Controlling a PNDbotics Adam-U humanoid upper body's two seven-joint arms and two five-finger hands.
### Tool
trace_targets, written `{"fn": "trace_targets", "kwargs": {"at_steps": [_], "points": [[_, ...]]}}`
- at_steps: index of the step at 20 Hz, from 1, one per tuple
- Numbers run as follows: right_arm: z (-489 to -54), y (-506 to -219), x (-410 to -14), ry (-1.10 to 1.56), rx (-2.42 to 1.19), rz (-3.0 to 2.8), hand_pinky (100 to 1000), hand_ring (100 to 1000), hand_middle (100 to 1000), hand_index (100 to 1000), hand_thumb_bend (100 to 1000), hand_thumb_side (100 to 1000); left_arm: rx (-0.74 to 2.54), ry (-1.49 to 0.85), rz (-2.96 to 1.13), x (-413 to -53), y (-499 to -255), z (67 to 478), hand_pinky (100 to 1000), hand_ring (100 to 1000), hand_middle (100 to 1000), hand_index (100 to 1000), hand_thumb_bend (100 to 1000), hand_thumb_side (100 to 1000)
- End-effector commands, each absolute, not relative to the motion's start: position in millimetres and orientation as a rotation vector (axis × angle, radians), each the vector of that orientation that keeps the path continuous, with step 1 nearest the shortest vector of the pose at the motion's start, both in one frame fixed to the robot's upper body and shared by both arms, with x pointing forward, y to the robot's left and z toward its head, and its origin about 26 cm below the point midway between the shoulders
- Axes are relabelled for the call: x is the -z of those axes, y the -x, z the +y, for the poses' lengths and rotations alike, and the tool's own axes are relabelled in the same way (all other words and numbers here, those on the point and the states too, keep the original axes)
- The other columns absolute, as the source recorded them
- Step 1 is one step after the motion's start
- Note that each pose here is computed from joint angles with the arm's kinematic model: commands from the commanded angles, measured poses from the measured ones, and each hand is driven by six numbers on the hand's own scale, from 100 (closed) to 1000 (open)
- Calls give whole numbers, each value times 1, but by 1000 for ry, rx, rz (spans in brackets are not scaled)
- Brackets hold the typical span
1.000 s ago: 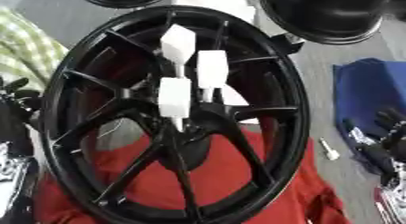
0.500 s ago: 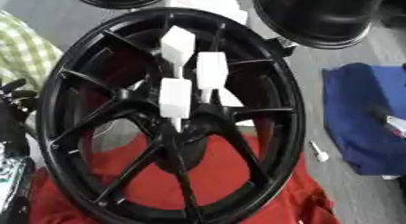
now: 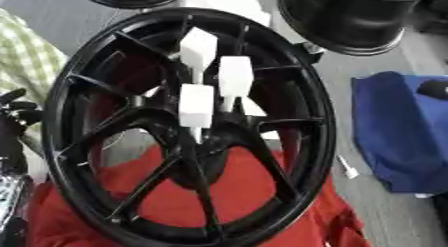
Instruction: Pull the pin out of the wheel hub.
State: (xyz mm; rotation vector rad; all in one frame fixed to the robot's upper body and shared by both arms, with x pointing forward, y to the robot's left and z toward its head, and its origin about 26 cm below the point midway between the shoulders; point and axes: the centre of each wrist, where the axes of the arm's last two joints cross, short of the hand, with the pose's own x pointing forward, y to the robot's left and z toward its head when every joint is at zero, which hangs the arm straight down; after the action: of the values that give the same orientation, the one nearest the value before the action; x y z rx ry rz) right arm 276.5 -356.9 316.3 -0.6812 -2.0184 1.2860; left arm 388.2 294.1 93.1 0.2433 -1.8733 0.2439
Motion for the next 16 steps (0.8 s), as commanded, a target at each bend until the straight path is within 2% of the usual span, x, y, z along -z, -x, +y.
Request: {"fn": "trace_targets", "kwargs": {"at_steps": [1,9,16], "points": [[-352,-277,-340,684,-1440,-1924,811,837,767,821,660,234,-207,-274,-1904,-103,-388,302,646,510,478,710,148,973],[-338,-317,-363,636,-1560,-1813,829,851,787,823,659,237,-190,-293,-1889,-99,-385,307,647,510,479,710,145,972],[-298,-349,-360,649,-1720,-1716,834,836,776,806,650,238,-179,-306,-1869,-94,-383,311,646,510,479,710,142,974]]}}
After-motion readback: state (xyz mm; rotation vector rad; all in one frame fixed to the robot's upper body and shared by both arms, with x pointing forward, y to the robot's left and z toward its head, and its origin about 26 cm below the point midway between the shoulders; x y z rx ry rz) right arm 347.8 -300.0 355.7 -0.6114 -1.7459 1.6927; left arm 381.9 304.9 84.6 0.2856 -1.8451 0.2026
